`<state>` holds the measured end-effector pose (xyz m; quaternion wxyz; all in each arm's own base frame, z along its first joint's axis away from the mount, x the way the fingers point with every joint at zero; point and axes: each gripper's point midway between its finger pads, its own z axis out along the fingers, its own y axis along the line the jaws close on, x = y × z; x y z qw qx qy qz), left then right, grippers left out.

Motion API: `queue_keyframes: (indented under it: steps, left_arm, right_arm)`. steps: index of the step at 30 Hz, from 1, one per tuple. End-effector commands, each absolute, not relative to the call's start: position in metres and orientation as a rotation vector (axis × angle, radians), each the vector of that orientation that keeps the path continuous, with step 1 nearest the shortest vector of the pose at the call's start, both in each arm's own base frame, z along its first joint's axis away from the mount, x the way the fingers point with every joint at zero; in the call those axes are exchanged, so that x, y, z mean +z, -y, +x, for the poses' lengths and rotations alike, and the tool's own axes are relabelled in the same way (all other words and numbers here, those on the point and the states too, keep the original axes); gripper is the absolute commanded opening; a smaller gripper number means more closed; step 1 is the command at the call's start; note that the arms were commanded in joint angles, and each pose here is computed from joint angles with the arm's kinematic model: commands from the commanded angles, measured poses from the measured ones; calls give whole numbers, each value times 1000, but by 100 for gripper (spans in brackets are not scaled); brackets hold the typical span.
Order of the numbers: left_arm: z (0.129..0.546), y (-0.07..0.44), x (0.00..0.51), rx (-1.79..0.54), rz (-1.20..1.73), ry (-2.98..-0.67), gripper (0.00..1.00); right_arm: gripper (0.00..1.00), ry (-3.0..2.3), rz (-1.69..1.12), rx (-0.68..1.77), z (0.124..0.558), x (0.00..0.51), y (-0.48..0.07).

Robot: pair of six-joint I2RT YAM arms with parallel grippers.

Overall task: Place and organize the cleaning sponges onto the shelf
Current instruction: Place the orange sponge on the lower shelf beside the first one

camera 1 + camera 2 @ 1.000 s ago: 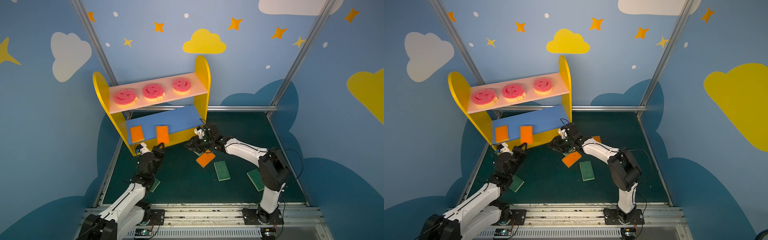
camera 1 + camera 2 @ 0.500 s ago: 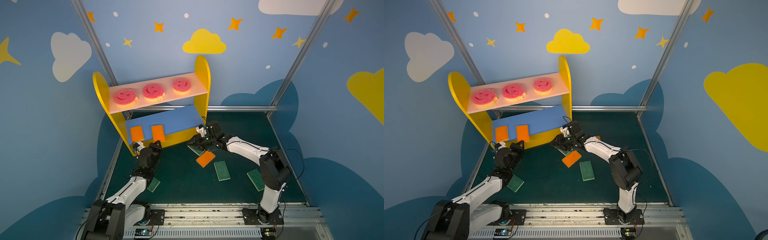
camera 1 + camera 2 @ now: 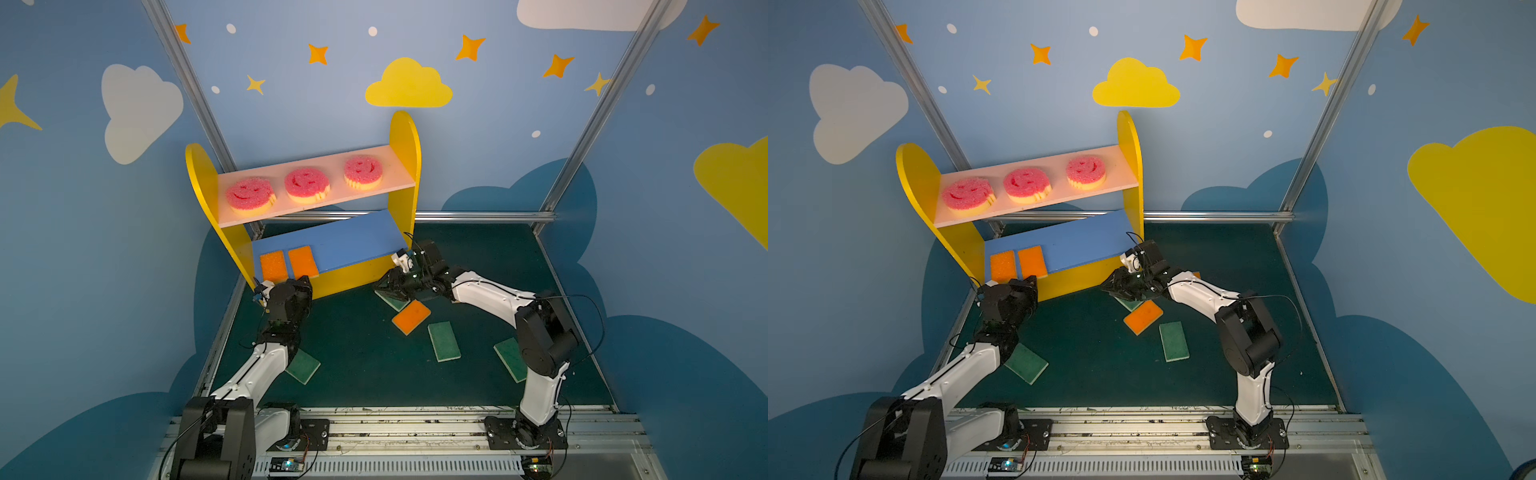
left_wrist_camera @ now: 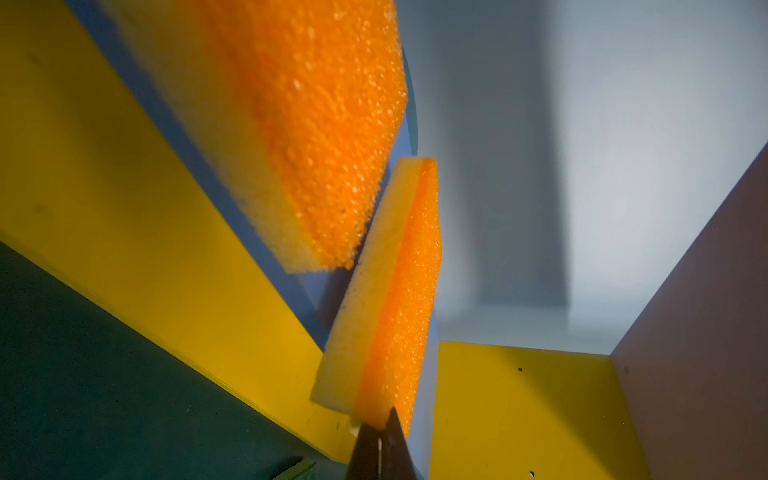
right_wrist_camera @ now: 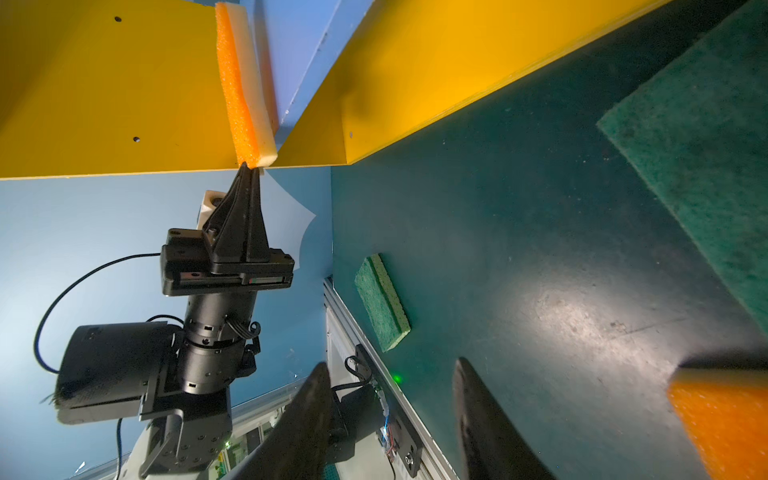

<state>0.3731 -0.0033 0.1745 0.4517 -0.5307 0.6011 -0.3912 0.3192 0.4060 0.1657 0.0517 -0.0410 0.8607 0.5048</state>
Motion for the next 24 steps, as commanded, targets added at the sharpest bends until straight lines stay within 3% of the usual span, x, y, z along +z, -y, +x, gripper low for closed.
queue_keyframes:
  steps: [1, 24]
  left_arm:
    - [374, 1, 175, -968, -1344, -1510, 3]
    - [387, -22, 174, -978, -1399, -1550, 3]
  right_arm:
    - [48, -2594, -148, 1570, 325, 168, -411]
    - [47, -2592, -144, 1593, 325, 164, -410]
